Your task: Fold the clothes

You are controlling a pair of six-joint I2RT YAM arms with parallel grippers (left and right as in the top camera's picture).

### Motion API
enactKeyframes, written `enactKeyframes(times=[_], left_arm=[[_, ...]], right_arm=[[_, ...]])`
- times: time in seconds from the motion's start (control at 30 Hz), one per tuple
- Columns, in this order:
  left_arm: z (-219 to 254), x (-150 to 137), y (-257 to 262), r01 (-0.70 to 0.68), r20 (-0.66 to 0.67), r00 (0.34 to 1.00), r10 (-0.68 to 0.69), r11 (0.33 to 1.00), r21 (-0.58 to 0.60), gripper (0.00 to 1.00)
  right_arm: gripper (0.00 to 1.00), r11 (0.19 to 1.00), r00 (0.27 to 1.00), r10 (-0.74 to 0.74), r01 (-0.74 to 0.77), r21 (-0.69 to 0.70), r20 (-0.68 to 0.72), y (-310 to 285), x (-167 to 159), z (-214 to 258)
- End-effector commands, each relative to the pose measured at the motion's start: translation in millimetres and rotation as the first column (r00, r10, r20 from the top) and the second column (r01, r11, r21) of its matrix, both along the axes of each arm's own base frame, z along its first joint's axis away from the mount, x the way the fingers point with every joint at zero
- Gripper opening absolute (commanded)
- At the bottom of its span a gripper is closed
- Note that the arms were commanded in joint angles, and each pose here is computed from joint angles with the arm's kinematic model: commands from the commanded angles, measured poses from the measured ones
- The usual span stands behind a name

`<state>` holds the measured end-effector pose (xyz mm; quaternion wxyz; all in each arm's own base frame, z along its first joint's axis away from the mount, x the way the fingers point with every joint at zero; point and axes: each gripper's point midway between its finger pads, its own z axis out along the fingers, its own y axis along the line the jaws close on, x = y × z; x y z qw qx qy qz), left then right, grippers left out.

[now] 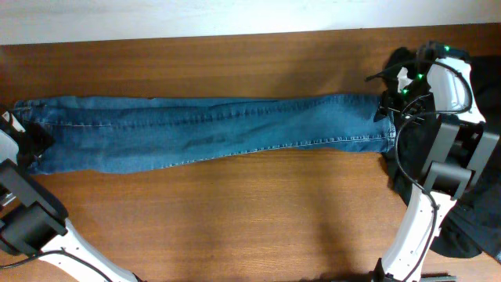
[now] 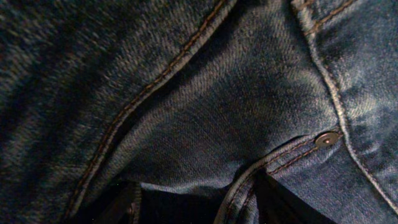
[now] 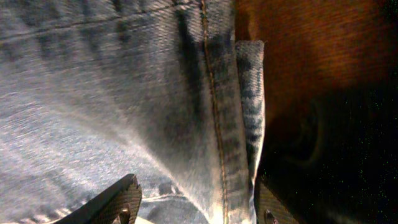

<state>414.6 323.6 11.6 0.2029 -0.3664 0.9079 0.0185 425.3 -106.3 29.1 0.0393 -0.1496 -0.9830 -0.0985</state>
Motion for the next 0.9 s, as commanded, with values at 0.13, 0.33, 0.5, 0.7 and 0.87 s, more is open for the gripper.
enactKeyframes(times=[0.13, 0.33, 0.5, 0.7, 0.87], left_arm=[[-37, -35, 12, -0.073, -0.122, 0.990, 0.071, 0.997, -0.014, 0.59], [-37, -35, 12, -0.073, -0.123, 0.990, 0.071, 0.997, -0.014, 0.59], [-37, -36, 12, -0.073, -0.125, 0.990, 0.071, 0.997, -0.016, 0.59], [-37, -36, 12, -0.073, -0.125, 0.990, 0.071, 0.997, -0.016, 0.59], [-37, -36, 12, -0.073, -0.126, 0.990, 0.071, 0.997, -0.016, 0.59]], right_arm=[[0.64, 1.000, 0.996, -0.001, 0.002, 0.014, -0.094, 0, -17, -34], [0.64, 1.000, 0.995, -0.001, 0.002, 0.012, -0.099, 0, -19, -38], [0.70, 0.999, 0.992, 0.005, -0.009, -0.035, -0.125, -8, -24, -38], [0.66, 1.000, 0.992, 0.003, -0.005, -0.018, -0.123, -2, -23, -38], [0.17, 1.000, 0.993, 0.030, -0.029, 0.008, -0.118, 10, -21, -37]])
